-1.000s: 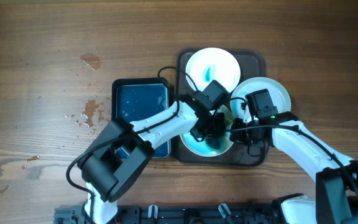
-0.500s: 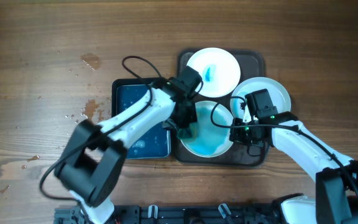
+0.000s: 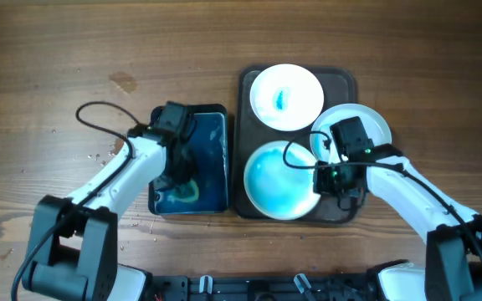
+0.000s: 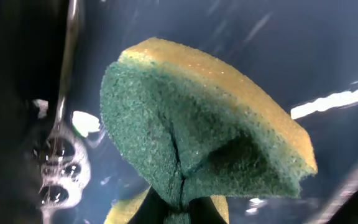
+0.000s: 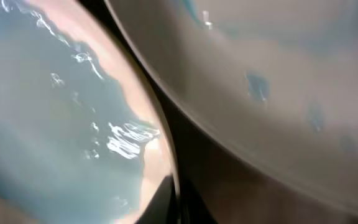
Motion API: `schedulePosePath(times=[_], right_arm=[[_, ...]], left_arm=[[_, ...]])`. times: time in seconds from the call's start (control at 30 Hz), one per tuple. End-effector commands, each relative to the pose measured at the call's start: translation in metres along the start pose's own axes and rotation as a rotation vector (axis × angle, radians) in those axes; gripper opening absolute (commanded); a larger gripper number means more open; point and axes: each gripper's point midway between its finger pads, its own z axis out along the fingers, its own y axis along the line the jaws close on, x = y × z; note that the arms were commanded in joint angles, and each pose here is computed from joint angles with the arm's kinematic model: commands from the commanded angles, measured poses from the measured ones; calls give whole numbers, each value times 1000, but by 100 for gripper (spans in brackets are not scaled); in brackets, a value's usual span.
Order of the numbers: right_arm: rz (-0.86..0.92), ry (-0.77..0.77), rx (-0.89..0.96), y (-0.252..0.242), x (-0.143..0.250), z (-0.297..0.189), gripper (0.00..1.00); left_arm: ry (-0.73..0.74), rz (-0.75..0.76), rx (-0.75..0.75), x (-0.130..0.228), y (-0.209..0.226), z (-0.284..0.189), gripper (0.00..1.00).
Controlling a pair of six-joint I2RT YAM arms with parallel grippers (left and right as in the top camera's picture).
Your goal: Clean dirty plates on tray and stack at the side
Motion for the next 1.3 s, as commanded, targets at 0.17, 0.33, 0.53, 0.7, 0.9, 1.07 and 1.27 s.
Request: schedulePosePath(times=[0.17, 0.33, 0.53, 0.7, 0.9, 1.07, 1.27], right_arm=[[-205, -85, -4, 51, -27, -91, 4], [-269, -156, -50, 96, -48, -108, 4], [-343, -322, 8, 153, -90, -90, 4], [-367, -681, 243, 183, -93, -120, 4], [-489, -1062, 501, 216, -55, -174, 4], [-535, -1205, 534, 235, -25, -198, 4], [-596, -1289, 576, 248, -7, -215, 4]], left_arm=[[-42, -7, 109, -14, -3, -60, 72], [-205, -41, 206, -23, 10, -136, 98], [-384, -60, 309, -13, 25, -190, 100], [-439, -62, 325, -4, 33, -205, 100], [-420, -63, 313, -6, 32, -200, 100], [-419, -63, 313, -6, 32, -200, 100], [-419, -63, 312, -6, 32, -200, 100]])
